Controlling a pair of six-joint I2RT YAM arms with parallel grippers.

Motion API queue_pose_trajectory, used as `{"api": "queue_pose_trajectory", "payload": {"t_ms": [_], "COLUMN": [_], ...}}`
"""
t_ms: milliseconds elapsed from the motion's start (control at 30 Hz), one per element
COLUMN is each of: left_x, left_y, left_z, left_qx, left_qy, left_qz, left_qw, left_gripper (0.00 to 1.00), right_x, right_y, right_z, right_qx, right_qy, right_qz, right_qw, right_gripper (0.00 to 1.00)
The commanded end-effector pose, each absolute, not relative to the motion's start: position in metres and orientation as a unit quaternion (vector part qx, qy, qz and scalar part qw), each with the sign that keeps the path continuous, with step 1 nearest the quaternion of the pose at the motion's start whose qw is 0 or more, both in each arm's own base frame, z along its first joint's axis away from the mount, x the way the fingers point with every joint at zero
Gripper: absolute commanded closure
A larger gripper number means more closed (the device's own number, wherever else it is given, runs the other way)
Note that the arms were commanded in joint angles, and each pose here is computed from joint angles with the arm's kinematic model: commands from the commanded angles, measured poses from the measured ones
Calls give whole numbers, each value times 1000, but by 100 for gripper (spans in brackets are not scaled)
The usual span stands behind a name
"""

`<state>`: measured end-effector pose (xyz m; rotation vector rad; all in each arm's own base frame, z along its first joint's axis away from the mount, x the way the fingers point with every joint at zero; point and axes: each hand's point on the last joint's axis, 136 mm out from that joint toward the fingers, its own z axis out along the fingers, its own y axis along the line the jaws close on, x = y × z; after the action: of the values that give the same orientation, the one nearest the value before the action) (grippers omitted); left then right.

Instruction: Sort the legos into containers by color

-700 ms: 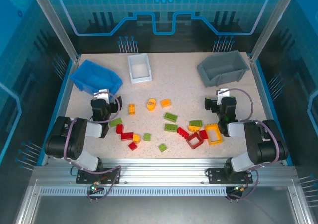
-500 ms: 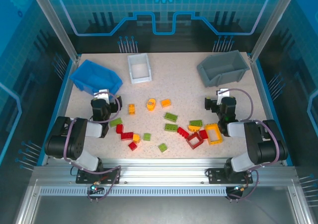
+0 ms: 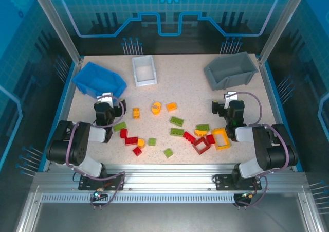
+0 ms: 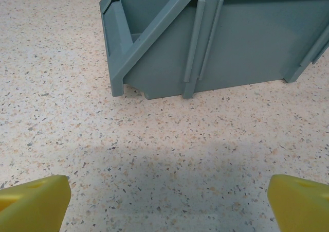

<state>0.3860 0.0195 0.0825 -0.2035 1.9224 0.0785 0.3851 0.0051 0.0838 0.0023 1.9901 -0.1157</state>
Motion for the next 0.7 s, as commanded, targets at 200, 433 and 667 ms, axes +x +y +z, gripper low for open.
{"api": "queue_pose_trajectory", "payload": {"t_ms": [200, 433, 667], "left_x": [338, 301, 303], "left_y": [-32, -13, 45], "left_z": [249, 266, 213], "left_qx": [-64, -266, -429], "left_qy": [734, 825, 845], "left_qz": [73, -67, -66], "left_qw": [672, 494, 312], "left_gripper": [1, 1, 1], "right_x": [355, 285, 292], "right_y": [11, 15, 78], "right_z": [218, 280, 287], "right_qx": [35, 263, 141], "right_qy": [788, 768, 861], "right_qz": [-38, 158, 189], "right_qw": [613, 562, 451], "right_gripper": [0, 0, 15]}}
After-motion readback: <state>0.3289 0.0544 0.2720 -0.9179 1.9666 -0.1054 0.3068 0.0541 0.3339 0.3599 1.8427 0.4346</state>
